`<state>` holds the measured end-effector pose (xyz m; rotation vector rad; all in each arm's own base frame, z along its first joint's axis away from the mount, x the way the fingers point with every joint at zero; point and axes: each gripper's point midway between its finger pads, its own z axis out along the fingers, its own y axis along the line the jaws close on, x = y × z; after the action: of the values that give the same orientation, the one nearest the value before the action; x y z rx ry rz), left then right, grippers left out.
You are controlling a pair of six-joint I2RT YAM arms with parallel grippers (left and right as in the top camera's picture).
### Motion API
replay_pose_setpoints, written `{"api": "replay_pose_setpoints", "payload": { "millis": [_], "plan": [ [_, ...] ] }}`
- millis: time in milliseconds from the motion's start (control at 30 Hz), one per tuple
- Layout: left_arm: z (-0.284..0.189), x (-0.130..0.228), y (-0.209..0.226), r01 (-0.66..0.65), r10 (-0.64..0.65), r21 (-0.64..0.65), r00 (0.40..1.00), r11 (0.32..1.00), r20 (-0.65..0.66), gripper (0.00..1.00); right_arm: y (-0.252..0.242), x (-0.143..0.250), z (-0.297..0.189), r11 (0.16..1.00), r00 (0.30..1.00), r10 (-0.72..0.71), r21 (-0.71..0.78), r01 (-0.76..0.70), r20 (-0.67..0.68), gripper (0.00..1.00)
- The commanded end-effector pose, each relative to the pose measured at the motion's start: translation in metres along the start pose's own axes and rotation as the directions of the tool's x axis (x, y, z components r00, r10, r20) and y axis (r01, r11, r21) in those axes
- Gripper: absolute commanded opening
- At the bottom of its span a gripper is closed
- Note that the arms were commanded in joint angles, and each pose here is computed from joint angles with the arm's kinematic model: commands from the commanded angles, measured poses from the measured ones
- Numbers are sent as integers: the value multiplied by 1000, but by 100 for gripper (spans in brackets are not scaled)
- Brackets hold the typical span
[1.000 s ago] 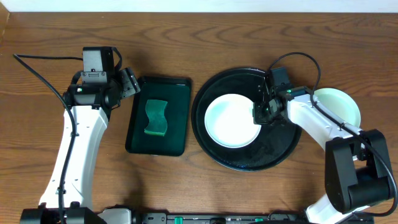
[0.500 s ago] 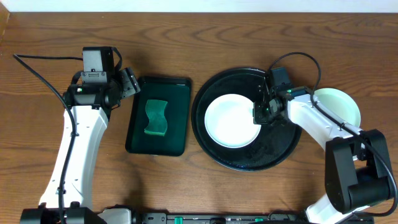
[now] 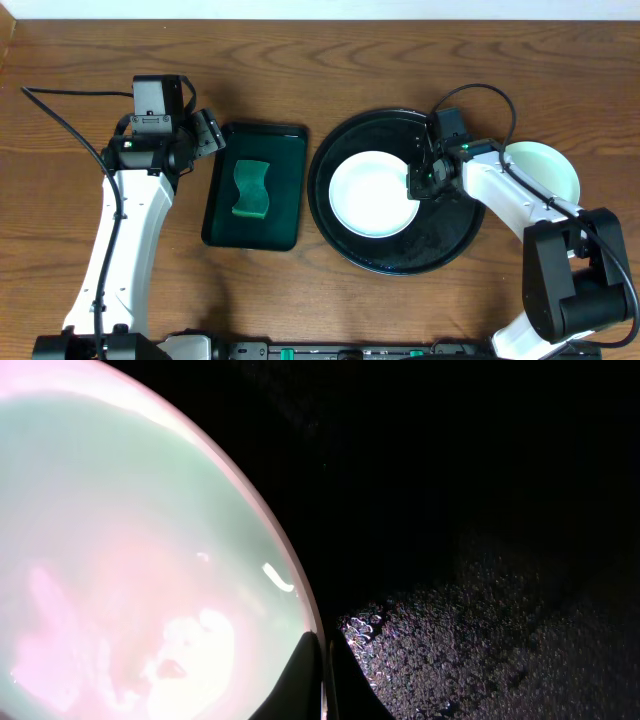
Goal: Clean dirty plates on tray and stack at the side
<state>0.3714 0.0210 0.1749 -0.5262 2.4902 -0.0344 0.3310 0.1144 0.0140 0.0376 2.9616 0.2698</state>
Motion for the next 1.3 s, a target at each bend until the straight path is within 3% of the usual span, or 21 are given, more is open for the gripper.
{"api": "replay_pose_setpoints", "payload": {
  "millis": [0,167,400,667,1267],
  "plan": [
    [-2,-10,0,0,0,-3,999,1000,32,79,2,-12,-10,1000,999,12,-8,-11,42,1],
    [-3,-18,3,4,-2,-24,998,1000,70,79,4,-11,-10,1000,999,6,-9,-6,41,1],
    [-22,-40,64,110,-73,-207,982,972,176,79,11,-9,-9,1000,999,-14,-12,14,38,1],
    [-32,-43,121,249,-199,-270,960,930,199,79,12,-6,-8,1000,999,-17,-14,17,28,26],
    [-32,-43,123,253,-202,-273,959,928,200,79,13,4,1,999,999,-36,-4,36,18,20]
  ]
}}
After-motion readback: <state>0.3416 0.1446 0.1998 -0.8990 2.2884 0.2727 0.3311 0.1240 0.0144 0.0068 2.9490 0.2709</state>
